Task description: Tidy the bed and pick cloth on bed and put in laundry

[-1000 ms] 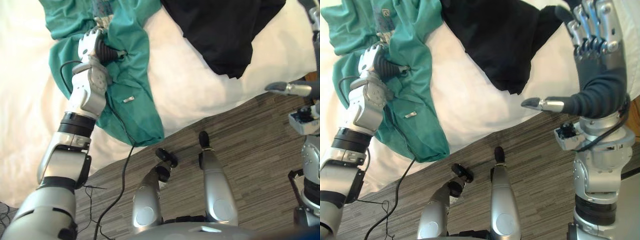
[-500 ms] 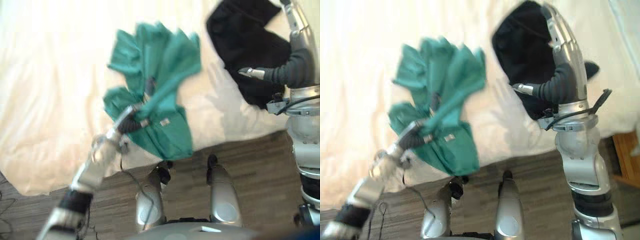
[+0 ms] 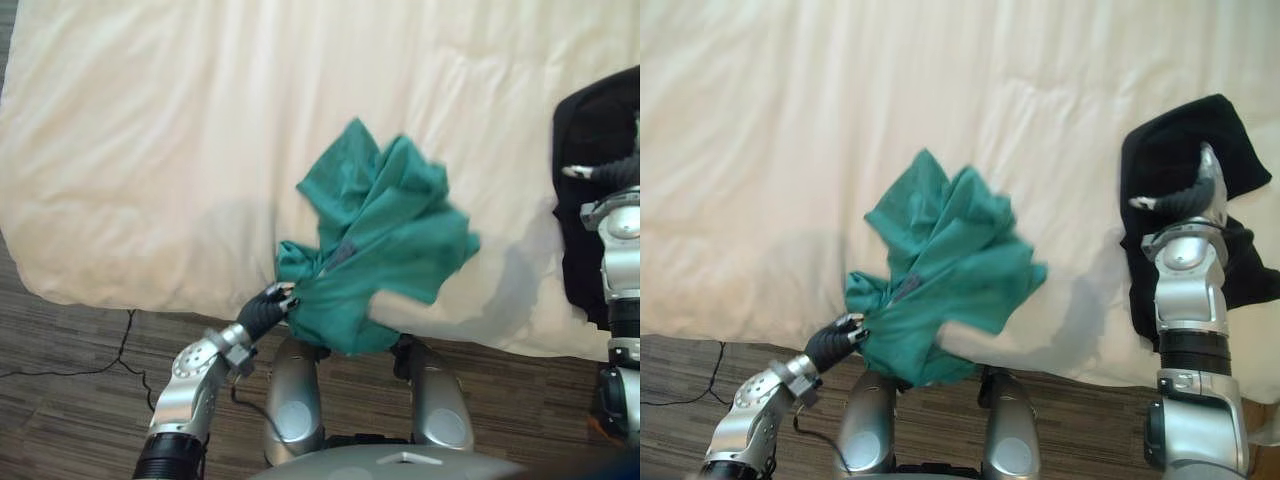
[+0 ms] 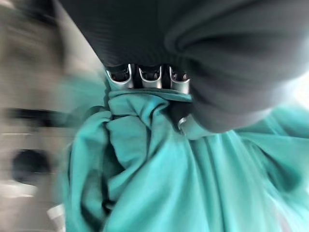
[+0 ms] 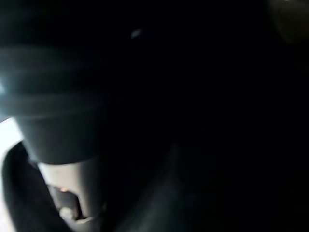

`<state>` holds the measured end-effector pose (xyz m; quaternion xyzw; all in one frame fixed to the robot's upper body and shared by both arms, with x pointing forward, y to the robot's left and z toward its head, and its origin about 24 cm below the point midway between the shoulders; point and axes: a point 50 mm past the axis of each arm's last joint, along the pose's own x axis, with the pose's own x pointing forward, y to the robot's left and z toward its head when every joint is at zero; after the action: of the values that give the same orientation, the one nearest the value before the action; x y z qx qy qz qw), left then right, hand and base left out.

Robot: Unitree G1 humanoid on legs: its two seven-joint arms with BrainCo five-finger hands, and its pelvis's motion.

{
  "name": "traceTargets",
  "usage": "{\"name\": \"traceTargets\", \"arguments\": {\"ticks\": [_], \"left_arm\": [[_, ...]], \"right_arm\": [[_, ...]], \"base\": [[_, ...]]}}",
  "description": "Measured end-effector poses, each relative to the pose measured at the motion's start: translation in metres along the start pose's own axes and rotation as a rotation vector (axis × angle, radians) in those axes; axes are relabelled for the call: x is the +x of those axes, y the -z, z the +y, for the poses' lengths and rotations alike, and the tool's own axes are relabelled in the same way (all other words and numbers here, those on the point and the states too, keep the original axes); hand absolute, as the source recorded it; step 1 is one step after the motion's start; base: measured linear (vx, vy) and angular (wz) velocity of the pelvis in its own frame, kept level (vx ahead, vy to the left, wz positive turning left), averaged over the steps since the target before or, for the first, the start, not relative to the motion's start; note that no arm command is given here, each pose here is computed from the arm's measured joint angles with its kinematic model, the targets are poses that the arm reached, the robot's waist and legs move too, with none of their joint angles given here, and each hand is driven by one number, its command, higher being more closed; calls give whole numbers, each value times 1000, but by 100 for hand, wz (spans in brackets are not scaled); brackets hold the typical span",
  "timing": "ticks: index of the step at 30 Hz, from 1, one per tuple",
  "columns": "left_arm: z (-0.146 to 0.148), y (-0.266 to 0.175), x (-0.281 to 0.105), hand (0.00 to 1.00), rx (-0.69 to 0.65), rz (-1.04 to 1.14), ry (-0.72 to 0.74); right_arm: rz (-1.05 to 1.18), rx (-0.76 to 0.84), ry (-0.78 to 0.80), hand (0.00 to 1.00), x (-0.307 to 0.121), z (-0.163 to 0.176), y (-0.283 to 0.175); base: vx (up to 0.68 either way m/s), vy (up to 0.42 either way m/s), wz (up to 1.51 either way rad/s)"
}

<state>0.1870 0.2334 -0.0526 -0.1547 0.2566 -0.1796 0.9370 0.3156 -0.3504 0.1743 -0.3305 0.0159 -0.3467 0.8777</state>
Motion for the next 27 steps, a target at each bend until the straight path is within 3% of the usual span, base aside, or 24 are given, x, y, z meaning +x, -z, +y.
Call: {"name": "traceTargets", "arguments": {"ticks": [2, 6, 7, 14, 19, 24, 27], "left_arm": [[22, 19, -14, 100, -70, 68, -147], [33, 19, -20, 100, 14, 114, -206], [33, 19, -19, 100, 17, 109, -205], [38, 22, -17, 100, 52, 117, -256], [38, 17, -11, 100, 85, 102, -293], [44, 10, -4, 100, 73, 58, -442], [43, 31, -2, 100, 59, 141, -536]], "right_arm": [[31, 29, 33, 0, 4, -8, 4], [92, 86, 42, 0, 12, -19, 10], [105, 101, 24, 100, 13, -21, 13], [162, 259, -123, 100, 12, -12, 29], [186, 441, -212, 100, -7, 22, 52], [364, 644, -381, 100, -70, 98, 95], [600, 738, -491, 100, -144, 137, 144]], "base": [[30, 27, -8], [-18, 26, -14], [-38, 45, -23], [-61, 26, -12], [-63, -42, -20], [1, -107, -37], [113, -48, 7]]}}
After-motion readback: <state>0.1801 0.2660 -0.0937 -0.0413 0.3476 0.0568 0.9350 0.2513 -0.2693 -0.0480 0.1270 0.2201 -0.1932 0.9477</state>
